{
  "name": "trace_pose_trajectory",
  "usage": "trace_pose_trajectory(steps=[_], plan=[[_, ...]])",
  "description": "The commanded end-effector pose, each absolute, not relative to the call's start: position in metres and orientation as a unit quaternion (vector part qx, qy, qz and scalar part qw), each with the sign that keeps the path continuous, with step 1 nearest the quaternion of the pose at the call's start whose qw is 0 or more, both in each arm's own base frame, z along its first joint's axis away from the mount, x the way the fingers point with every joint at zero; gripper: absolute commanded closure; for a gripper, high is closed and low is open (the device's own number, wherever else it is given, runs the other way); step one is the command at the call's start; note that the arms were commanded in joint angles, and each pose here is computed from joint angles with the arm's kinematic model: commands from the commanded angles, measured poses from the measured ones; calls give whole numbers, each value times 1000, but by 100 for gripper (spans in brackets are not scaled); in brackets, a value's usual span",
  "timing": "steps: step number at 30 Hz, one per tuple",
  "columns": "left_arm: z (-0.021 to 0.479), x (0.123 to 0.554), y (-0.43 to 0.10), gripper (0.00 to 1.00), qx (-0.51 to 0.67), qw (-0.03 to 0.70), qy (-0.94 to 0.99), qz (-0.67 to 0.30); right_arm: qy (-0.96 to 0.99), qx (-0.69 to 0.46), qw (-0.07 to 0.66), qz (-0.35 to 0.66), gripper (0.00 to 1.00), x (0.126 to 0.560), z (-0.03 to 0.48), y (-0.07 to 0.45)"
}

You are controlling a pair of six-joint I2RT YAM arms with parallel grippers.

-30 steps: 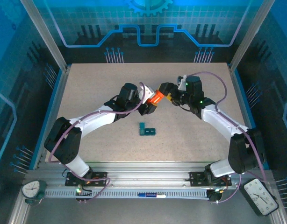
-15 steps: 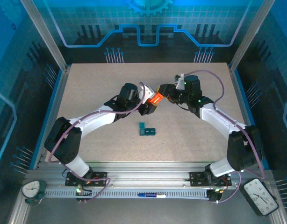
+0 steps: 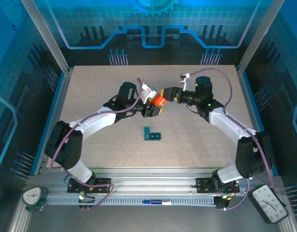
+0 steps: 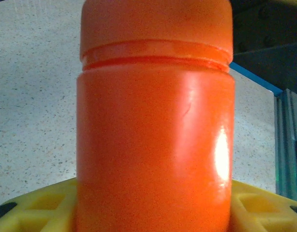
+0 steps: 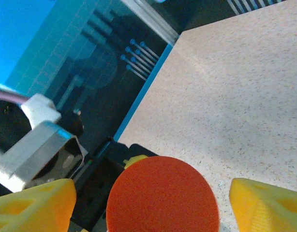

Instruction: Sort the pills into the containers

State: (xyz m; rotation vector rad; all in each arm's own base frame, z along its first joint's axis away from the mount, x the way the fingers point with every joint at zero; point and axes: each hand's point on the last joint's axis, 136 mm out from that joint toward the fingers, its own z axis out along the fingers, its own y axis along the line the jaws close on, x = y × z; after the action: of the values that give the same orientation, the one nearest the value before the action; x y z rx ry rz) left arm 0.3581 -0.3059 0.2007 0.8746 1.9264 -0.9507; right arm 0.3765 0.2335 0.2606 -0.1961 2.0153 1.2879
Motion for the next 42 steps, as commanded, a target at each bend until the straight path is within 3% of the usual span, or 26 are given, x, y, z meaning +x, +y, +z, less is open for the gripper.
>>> trace_pose_trajectory(steps=[1,10,25,29,36,42], plan=[[225,367,-300,100,345,444,752,-343,782,14,390,486,14,387,285,207],[209,376,-293,100,370,478,762,-232,817,130,338,448,14,389,253,197],[202,369,-305,100,394,469,758,-226,825,99,313,460,19,388,246,234],[203,369,-307,100,392,469,758,-228,826,94,305,465,25,388,244,240],[208,369,-308,100,383,470,758,-240,824,70,302,473,54,386,240,242],[231,358,-305,100,362,444,741,-350,769,-20,367,524,57,392,261,230]])
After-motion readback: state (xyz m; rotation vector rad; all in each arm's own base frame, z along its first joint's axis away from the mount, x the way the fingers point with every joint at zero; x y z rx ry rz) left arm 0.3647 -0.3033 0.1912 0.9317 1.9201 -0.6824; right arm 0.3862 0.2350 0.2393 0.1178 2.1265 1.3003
